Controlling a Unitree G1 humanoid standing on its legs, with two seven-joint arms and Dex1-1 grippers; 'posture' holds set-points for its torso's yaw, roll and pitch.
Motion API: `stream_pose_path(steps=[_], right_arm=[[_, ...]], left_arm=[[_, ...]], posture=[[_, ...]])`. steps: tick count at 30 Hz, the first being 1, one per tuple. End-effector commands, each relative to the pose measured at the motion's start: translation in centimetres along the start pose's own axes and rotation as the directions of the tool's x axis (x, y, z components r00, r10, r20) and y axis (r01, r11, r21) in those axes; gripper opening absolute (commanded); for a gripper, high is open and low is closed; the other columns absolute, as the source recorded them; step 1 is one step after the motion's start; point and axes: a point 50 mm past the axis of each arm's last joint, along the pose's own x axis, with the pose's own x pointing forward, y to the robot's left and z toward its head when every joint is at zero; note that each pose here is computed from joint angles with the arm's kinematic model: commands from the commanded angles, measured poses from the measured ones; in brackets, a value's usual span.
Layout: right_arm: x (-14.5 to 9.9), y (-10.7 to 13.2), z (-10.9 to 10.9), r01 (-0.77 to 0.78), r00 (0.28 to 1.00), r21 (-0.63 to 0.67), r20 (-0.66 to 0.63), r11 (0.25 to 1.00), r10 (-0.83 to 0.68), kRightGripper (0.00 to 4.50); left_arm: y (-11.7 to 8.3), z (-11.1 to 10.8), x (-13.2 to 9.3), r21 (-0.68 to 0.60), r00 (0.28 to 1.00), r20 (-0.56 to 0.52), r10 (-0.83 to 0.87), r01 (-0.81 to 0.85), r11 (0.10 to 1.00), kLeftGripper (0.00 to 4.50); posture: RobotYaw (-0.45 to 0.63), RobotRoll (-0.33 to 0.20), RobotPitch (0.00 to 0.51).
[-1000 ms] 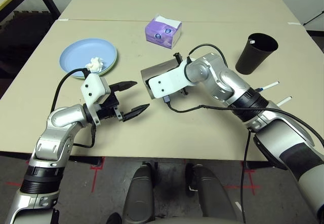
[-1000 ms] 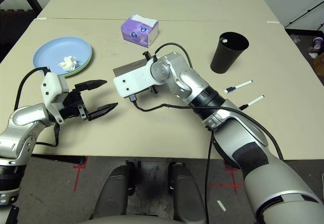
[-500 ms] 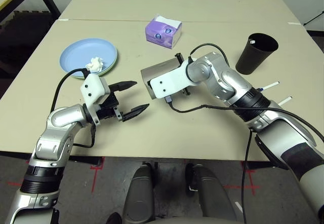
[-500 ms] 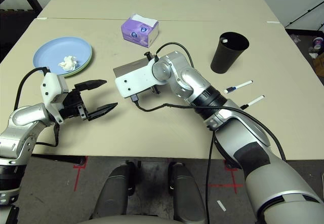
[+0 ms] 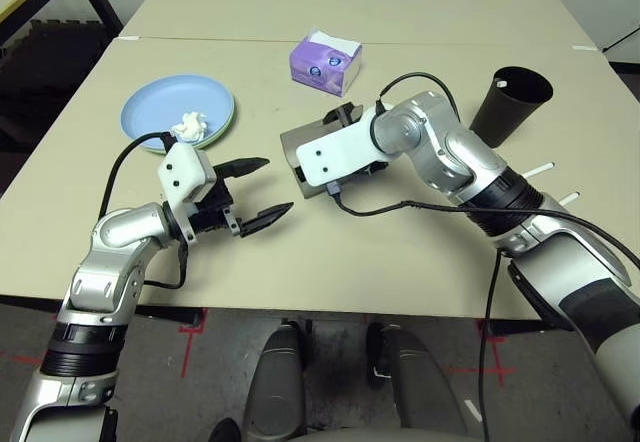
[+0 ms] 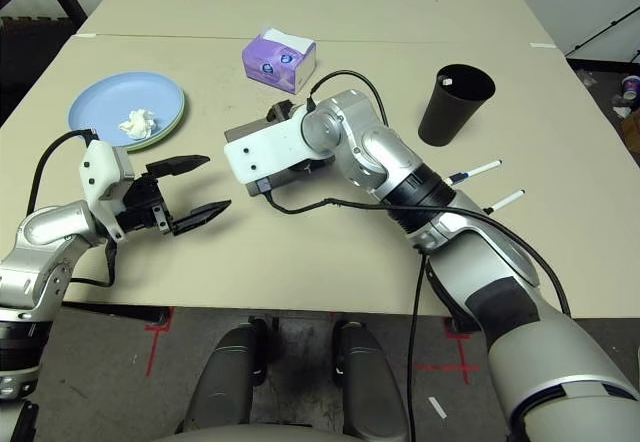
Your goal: Organize and tidy the items on the table.
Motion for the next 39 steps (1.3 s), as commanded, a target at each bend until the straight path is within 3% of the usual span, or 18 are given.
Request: stream_pose_path(steps=[1,6,10,15,17,20,25,29,36,39], right_arm=[[-2.1,-0.9,-0.1,0.015,0.999,0.037,0.027,0.999,-0.016,4.47],[-4.1,-1.2,-1.1,0.026,0.991,0.229,0.125,0.973,-0.055,4.47],[-4.9,-1.1,-1.9,0.028,0.966,0.420,0.223,0.907,-0.134,4.47],[-6.1,1.3,-3.6,-0.091,0.884,0.701,0.383,0.707,-0.266,4.47],[-6.0,2.5,-4.2,-0.107,0.874,0.769,0.375,0.631,-0.309,4.47],[-5.7,4.1,-4.9,-0.125,0.819,0.893,0.339,0.433,-0.463,4.47],[-4.6,6.9,-6.1,-0.107,0.787,0.955,0.252,0.278,-0.564,4.47],[-3.8,8.2,-6.9,0.004,0.758,0.962,0.174,0.272,-0.628,4.47],[-2.7,10.2,-7.6,0.049,0.748,0.939,0.192,0.341,-0.636,4.47],[-2.3,11.6,-8.0,0.039,0.743,0.946,0.187,0.321,-0.642,4.47]], left_arm=[[0.3,-0.1,-0.1,0.009,1.000,-0.012,-0.008,0.008,1.000,4.50],[0.6,0.0,0.0,0.016,1.000,-0.011,-0.011,0.011,1.000,4.50],[0.7,0.0,0.0,0.017,1.000,-0.012,-0.015,0.015,1.000,4.50],[0.9,0.0,0.1,0.015,1.000,-0.015,-0.025,0.026,1.000,4.50],[1.1,0.1,0.1,0.015,0.999,-0.016,-0.028,0.028,1.000,4.50],[1.3,0.0,0.2,0.013,0.999,-0.016,-0.032,0.032,0.999,4.50],[1.4,-0.1,0.2,0.010,0.999,-0.016,-0.033,0.033,0.999,4.50],[1.6,-0.3,0.2,0.011,0.999,-0.018,-0.030,0.030,0.999,4.50],[2.1,-1.0,0.1,0.017,1.000,-0.026,0.003,-0.003,1.000,4.50],[2.1,-1.1,0.3,0.013,1.000,-0.022,0.009,-0.008,1.000,4.50]], posture=[[0.04,0.000,0.152],[0.04,0.000,0.148],[0.03,0.000,0.147],[0.02,0.000,0.149],[0.01,0.000,0.151],[0.00,0.000,0.153],[0.00,0.000,0.156],[0.00,0.000,0.158],[0.01,0.000,0.163],[0.02,0.000,0.163]])
